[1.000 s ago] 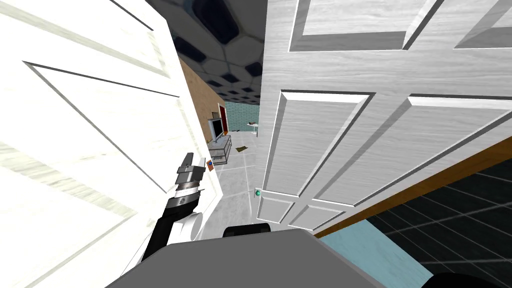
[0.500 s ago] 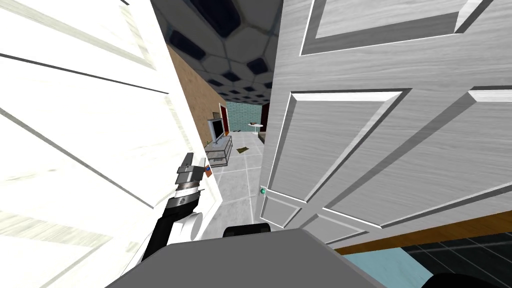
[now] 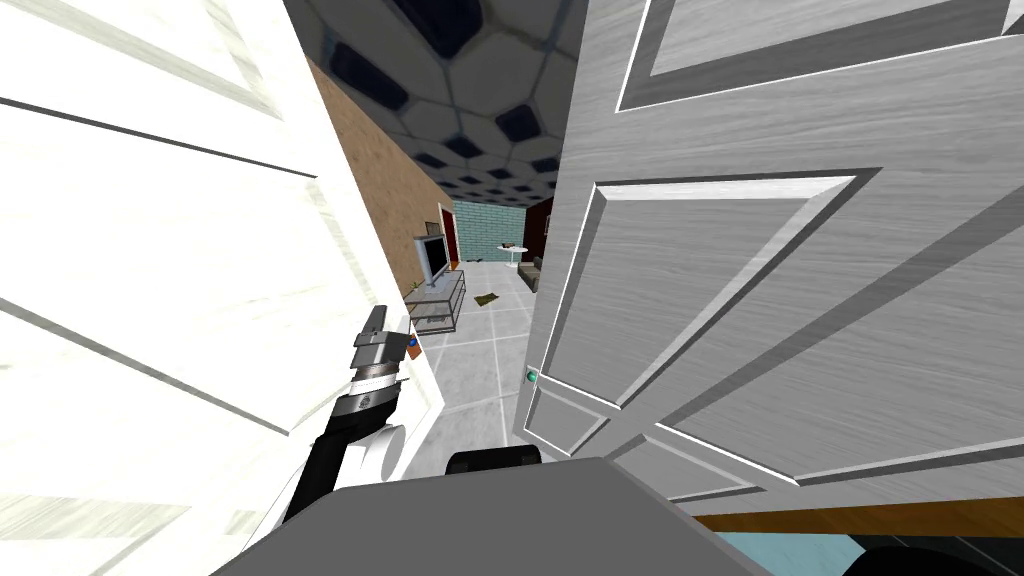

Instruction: Push the door open

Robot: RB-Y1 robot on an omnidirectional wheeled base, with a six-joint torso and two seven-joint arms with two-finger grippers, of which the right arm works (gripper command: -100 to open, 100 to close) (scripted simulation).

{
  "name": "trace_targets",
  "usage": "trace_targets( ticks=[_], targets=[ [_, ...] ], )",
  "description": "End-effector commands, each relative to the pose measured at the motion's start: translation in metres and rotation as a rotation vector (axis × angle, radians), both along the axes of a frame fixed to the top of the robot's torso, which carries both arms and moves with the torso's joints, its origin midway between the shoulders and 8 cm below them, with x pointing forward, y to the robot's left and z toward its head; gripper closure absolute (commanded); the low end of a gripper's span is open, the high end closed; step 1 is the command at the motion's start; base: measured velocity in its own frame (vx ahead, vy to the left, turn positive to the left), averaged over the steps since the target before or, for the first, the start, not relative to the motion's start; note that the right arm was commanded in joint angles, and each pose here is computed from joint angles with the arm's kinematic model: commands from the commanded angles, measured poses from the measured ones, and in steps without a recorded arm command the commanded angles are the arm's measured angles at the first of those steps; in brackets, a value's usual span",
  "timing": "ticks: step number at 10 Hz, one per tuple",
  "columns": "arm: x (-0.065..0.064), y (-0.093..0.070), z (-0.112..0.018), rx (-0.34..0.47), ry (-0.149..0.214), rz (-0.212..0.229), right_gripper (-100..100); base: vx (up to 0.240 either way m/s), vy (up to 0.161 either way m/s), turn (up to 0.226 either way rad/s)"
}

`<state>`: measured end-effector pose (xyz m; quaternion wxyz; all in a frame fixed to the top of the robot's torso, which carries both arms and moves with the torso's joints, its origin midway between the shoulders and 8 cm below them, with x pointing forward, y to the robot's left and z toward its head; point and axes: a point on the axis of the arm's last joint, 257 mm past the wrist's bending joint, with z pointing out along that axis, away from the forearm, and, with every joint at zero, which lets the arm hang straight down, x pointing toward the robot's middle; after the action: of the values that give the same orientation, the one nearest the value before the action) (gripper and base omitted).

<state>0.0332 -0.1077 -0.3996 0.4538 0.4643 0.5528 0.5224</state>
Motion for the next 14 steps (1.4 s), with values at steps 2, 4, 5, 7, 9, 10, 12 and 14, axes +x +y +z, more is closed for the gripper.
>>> trace_targets(
  ticks=[2,4,5,7,9,10,12,14],
  targets=[
    [0.0,0.0,0.0,0.001,-0.001,0.0,100,-0.023,-0.003,0.001],
    [0.0,0.0,0.0,0.001,-0.001,0.0,100,-0.004,0.0,0.0],
    [0.003,-0.011,-0.001,-0.008,0.003,-0.036,-100,0.101,0.041,-0.219],
    [0.006,-0.019,-0.002,-0.012,0.003,-0.068,-100,0.159,0.068,-0.115],
    [0.012,-0.03,-0.002,-0.015,0.0,-0.121,-100,0.181,0.067,-0.194],
    [0.014,-0.036,-0.001,-0.015,-0.003,-0.151,-100,0.191,0.086,-0.152],
    [0.02,-0.047,0.0,-0.012,-0.012,-0.216,-100,0.179,0.096,-0.199],
    [0.025,-0.056,0.003,-0.004,-0.022,-0.279,-100,0.166,0.114,-0.169]
  ],
)
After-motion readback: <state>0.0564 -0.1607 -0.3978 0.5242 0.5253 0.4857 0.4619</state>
